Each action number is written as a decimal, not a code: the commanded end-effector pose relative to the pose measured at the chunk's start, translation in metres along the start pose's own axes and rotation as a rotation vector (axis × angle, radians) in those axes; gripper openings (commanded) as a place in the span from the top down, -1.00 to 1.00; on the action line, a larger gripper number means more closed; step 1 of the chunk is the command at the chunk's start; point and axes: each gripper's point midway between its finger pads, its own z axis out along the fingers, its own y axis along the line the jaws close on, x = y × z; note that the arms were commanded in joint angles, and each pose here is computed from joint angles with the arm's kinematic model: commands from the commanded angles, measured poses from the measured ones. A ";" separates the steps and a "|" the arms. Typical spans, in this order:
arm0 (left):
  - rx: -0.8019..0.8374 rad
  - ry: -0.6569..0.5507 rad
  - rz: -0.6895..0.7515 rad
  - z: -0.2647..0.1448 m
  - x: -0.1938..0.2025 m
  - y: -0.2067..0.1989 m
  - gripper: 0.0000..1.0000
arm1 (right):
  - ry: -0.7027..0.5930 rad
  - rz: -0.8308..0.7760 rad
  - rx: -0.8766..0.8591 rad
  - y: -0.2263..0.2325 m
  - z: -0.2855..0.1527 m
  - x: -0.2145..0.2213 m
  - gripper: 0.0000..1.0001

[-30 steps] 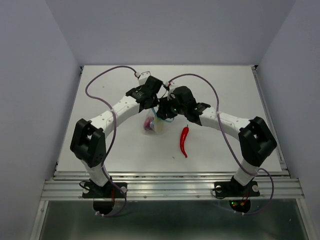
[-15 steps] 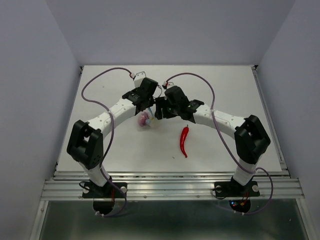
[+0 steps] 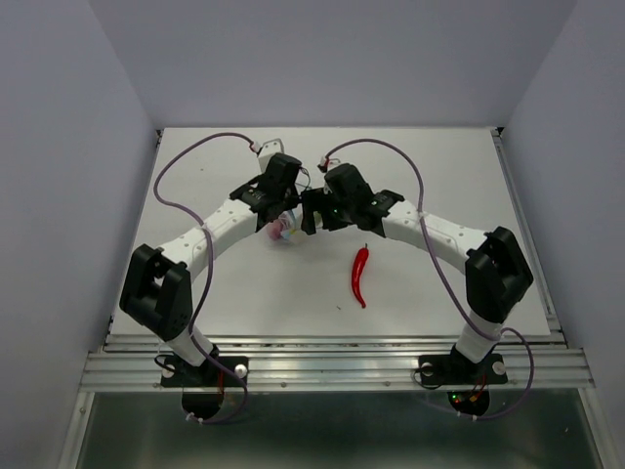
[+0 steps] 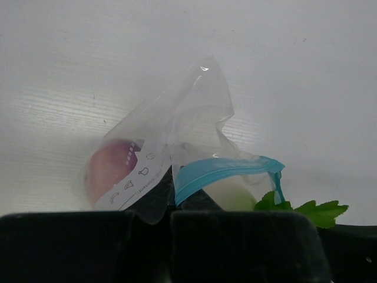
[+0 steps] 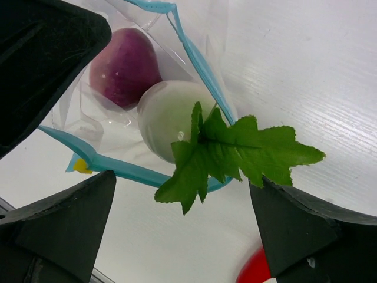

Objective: Place the food in the zip-top bag and seal the zipper
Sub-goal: Place the food into the zip-top bag, then pick up the food from the basket with the right arm, then place the food into the zip-top bag

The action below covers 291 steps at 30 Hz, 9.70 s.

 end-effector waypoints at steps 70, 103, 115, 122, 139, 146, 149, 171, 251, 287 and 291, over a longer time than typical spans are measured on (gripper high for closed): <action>0.235 0.105 -0.004 -0.029 0.024 -0.061 1.00 | -0.258 0.275 0.180 -0.086 -0.099 -0.021 -1.00; 0.272 0.141 0.008 -0.025 0.037 -0.066 1.00 | -0.162 0.205 0.237 -0.087 -0.045 -0.032 -0.18; 0.297 0.154 0.018 -0.026 0.033 -0.074 1.00 | -0.182 0.195 0.203 -0.080 -0.058 -0.036 0.99; 0.383 0.161 0.046 -0.049 0.028 -0.083 0.31 | -0.179 0.196 0.218 -0.082 -0.061 -0.038 0.99; 0.472 0.115 0.117 -0.052 0.021 -0.097 -0.98 | -0.165 0.145 0.119 -0.062 -0.062 -0.040 0.99; 0.213 0.131 0.109 -0.010 0.035 -0.061 -0.98 | -0.195 0.136 0.097 -0.057 -0.072 -0.047 0.99; 0.186 0.153 0.121 -0.001 0.043 -0.059 -0.98 | -0.200 0.132 0.077 -0.054 -0.073 -0.047 0.99; 0.291 0.103 0.133 -0.041 0.007 -0.093 -0.98 | -0.258 0.167 0.119 -0.059 -0.076 -0.063 0.99; 0.249 0.079 0.060 -0.047 -0.004 -0.079 1.00 | 0.073 0.509 0.379 -0.137 -0.023 0.120 0.17; 0.274 0.118 0.022 -0.043 0.007 -0.085 1.00 | -0.799 0.163 -0.133 -0.013 -0.122 -0.158 0.43; 0.271 0.116 0.017 -0.043 0.008 -0.084 1.00 | -0.758 0.184 -0.111 -0.022 -0.104 -0.131 0.43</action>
